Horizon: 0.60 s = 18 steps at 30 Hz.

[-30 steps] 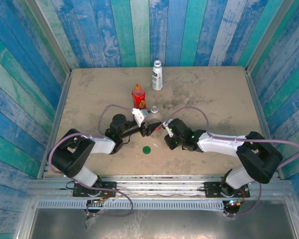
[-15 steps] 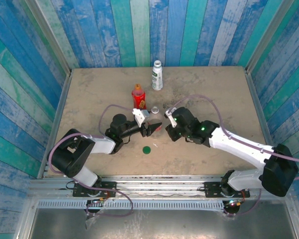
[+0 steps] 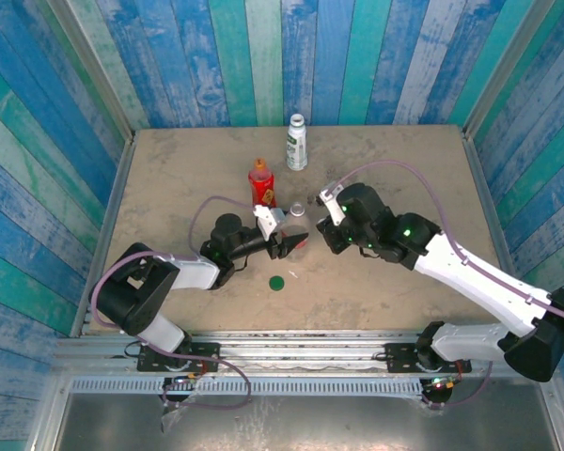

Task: Screw on the bottle caps

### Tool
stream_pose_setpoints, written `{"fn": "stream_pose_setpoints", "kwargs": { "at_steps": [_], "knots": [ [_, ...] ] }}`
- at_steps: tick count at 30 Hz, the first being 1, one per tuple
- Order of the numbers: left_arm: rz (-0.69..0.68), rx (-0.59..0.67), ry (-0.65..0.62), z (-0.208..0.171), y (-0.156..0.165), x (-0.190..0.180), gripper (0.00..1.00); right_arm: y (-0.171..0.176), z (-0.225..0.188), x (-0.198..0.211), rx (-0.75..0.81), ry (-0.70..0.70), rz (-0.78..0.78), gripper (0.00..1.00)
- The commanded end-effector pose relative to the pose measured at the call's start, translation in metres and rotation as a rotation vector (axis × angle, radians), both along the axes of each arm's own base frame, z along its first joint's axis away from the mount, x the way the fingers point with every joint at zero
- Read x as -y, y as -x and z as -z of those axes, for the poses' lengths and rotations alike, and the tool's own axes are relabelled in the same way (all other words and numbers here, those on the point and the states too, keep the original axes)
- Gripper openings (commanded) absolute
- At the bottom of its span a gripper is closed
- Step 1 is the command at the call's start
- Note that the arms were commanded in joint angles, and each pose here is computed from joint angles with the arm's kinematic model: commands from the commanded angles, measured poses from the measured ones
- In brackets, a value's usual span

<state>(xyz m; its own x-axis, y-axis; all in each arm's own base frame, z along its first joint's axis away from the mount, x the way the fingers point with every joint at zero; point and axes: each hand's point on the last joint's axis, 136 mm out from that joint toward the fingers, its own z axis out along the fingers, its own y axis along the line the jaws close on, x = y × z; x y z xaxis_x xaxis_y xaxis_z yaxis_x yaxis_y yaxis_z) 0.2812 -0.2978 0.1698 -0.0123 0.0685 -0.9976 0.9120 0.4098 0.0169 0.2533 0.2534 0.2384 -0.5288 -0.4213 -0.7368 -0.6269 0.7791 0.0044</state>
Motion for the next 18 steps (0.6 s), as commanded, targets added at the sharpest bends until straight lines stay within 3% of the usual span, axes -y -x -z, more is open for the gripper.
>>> {"fn": "stream_pose_setpoints", "kwargs": {
  "at_steps": [1, 8, 18],
  "knots": [
    [0.066, -0.076, -0.043, 0.020, 0.011, 0.008, 0.69, -0.003, -0.021, 0.003, 0.043, 0.031, -0.020, 0.32],
    [0.158, -0.119, -0.030, 0.019, 0.022, 0.021, 0.66, -0.011, -0.051, -0.011, 0.067, 0.026, -0.068, 0.32],
    [0.179, -0.136, -0.011, 0.023, 0.022, 0.026, 0.65, -0.012, -0.052, -0.028, 0.004, 0.036, -0.126, 0.32]
  ]
}}
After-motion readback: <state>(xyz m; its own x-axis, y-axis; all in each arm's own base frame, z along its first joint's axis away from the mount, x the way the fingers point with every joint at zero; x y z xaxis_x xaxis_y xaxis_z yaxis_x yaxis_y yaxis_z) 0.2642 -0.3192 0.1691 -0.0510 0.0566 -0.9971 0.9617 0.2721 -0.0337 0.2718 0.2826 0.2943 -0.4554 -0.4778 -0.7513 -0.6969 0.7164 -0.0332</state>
